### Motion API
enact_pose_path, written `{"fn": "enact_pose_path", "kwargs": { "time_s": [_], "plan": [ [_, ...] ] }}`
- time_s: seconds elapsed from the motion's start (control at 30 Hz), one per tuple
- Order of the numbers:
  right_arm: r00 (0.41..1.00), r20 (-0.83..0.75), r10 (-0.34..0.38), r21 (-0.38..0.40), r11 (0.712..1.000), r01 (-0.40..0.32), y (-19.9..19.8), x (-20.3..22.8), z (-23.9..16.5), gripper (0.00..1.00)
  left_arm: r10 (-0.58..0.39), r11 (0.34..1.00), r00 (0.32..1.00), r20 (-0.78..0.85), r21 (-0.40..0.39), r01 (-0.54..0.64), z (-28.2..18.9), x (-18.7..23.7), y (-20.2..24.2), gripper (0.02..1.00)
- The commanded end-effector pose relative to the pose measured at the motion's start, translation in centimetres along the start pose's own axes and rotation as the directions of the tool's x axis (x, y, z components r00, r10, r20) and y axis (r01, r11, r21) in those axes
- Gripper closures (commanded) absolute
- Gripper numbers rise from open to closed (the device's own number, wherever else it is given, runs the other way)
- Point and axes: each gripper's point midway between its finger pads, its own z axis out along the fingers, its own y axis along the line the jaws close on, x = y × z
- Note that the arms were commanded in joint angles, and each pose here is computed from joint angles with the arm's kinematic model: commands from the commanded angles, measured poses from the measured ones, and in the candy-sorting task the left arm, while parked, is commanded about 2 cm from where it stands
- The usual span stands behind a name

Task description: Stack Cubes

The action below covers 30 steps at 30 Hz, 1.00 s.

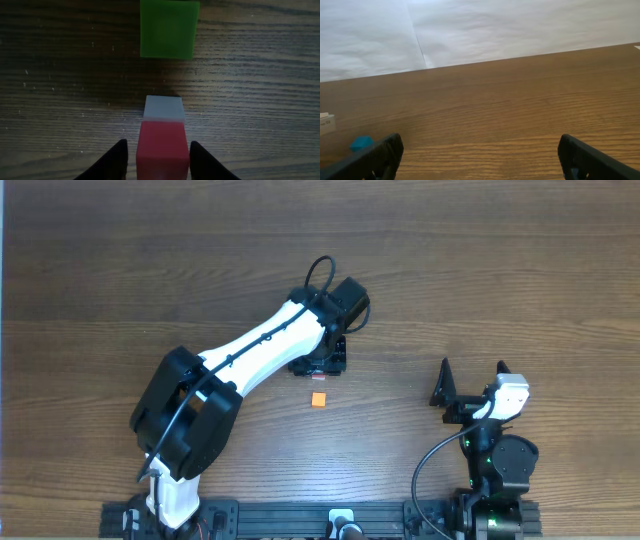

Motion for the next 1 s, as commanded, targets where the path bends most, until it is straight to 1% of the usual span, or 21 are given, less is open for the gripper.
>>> {"fn": "enact_pose_path", "kwargs": {
  "time_s": [0.03,0.13,0.5,0.6,0.8,1.0],
  "plan": [
    [1.000,-0.003,0.006,-0.006,1.000,-0.006,0.1,0.2,0.0,0.009,-0.016,0.999,1.000,-0.008,-0.029,0.016,0.6,0.1,0.7,0.590],
    [1.000,-0.003,0.006,-0.006,1.000,-0.006,0.1,0.2,0.0,0.007,-0.018,0.999,1.000,-0.016,-0.035,0.017,0.5,0.3,0.9,0.590],
    [1.000,-0.003,0.006,-0.005,1.000,-0.006,0.1,0.2,0.0,0.007,0.020,1.000,1.000,0.020,-0.002,-0.020,-2.6,1.6,0.1,0.441],
    [1.000,-0.002,0.006,-0.005,1.000,-0.006,0.1,0.2,0.0,0.009,0.037,0.999,0.999,0.004,-0.010,-0.037,-2.9,2.5,0.0,0.439],
    [1.000,-0.003,0.006,-0.005,1.000,-0.006,0.1,0.2,0.0,0.007,0.079,0.997,0.995,-0.068,-0.016,-0.080,-3.0,5.3,-0.7,0.465],
    [1.000,-0.003,0.006,-0.005,1.000,-0.006,0.1,0.2,0.0,0.009,0.062,0.997,0.993,-0.097,-0.045,-0.066,-2.3,6.9,-0.6,0.481]
  ]
}}
